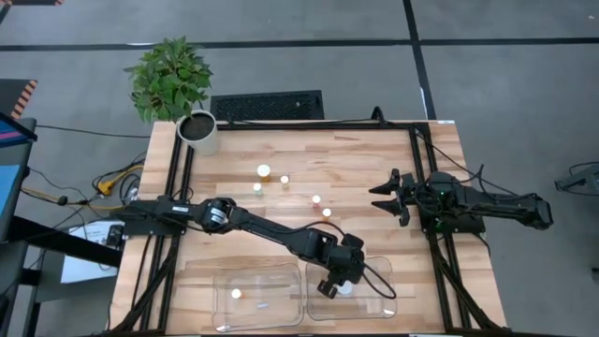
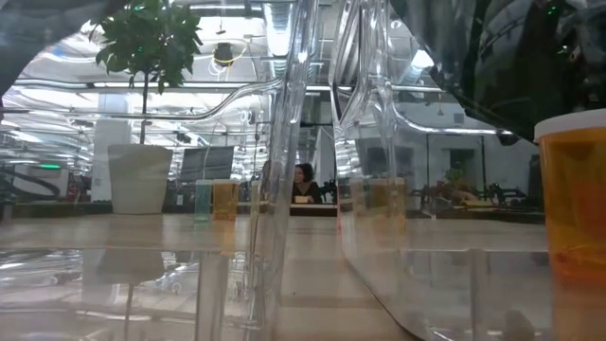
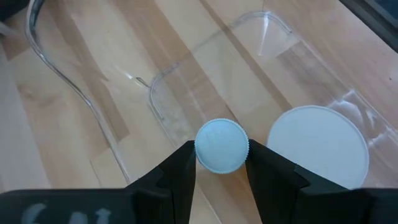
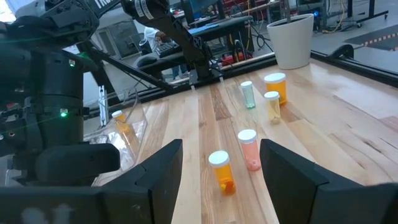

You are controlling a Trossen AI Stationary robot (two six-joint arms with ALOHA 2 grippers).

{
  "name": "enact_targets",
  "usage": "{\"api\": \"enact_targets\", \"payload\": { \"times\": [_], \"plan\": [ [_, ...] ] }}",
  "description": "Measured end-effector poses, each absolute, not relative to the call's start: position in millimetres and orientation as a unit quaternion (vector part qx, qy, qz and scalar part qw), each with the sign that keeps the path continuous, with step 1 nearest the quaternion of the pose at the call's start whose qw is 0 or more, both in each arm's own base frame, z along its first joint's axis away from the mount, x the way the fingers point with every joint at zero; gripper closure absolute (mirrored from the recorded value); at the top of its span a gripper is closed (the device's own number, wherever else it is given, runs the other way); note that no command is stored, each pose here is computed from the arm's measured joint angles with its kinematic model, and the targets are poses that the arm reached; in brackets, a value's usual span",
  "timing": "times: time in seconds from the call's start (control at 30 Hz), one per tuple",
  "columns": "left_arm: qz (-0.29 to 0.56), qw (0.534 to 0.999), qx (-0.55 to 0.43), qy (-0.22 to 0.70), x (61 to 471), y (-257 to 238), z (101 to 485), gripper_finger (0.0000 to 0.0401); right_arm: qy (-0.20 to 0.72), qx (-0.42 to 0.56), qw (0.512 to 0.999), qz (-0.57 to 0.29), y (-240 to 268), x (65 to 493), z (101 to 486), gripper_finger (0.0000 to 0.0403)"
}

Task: Pick and place medicine bottles into bin by pill shape (circle, oval)
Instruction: Put the blue capsule bottle into the right transparent bin, then put the pink tablet bottle into the left transparent bin

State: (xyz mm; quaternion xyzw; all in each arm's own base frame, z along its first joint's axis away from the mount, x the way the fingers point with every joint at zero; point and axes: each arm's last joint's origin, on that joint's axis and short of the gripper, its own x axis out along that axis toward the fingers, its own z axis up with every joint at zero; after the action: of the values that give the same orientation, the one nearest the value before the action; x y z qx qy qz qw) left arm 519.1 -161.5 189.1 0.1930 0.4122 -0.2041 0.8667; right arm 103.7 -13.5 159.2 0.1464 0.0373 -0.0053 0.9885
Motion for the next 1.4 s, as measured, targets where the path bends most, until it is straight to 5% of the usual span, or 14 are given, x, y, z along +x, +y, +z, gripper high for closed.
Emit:
{"api": "enact_targets", "payload": {
  "times": [0.83, 1.4],
  "plan": [
    [-0.201, 0.866, 0.199, 0.413, 519.1, -160.8, 188.7, 0.0274, 0.037, 0.146, 0.989, -0.005, -13.5, 103.7, 159.3, 0.0178],
    [-0.190, 0.868, 0.203, 0.412, 519.8, -159.8, 189.1, 0.0200, 0.037, 0.146, 0.989, -0.005, -13.4, 103.6, 159.2, 0.0178]
  ]
}}
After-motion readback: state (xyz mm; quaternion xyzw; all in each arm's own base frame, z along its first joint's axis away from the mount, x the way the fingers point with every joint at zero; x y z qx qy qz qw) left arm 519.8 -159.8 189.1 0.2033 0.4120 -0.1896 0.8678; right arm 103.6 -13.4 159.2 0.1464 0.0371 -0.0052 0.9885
